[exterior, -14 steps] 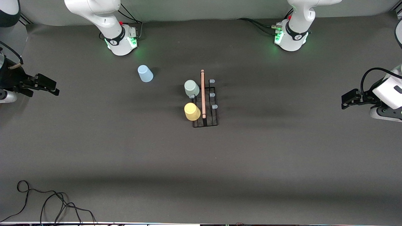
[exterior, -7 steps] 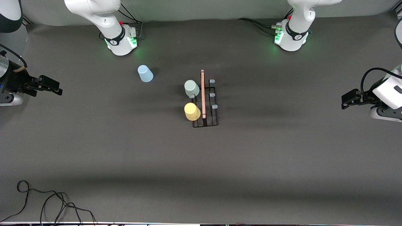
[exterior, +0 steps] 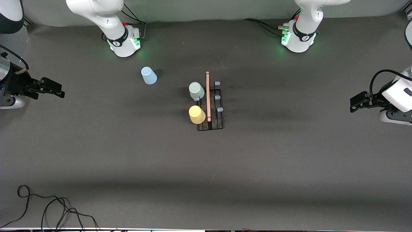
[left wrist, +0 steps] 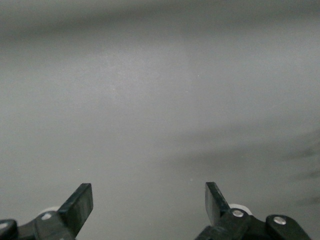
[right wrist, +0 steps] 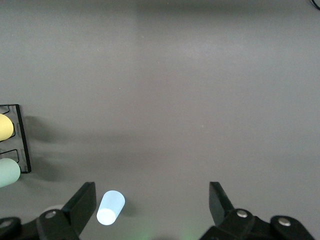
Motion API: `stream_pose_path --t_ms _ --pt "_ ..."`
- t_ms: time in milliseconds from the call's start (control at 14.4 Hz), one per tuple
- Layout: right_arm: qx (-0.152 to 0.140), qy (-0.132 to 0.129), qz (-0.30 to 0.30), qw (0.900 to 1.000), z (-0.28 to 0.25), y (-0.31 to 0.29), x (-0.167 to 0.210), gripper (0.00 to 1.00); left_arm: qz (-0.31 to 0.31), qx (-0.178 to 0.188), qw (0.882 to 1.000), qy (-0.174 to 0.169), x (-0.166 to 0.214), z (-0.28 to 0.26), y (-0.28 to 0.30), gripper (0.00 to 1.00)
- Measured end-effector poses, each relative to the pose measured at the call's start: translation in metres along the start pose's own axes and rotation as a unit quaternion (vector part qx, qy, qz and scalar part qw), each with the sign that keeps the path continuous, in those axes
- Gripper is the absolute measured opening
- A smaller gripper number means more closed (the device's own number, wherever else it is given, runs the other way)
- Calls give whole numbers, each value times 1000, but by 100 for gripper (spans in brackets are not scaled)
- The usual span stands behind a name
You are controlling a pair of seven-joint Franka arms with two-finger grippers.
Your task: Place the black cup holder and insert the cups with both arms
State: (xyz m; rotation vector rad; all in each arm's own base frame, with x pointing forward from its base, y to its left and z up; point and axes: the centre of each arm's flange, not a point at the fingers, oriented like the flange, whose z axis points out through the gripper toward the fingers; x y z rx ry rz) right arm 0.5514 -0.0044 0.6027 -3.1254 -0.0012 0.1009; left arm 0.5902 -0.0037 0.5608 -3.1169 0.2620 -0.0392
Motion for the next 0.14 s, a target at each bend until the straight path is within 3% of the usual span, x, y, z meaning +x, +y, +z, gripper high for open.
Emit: stream_pose_path --t_ms 139 --pt "0 0 0 1000 0 0 0 100 1 0 1000 0 0 0 1 100"
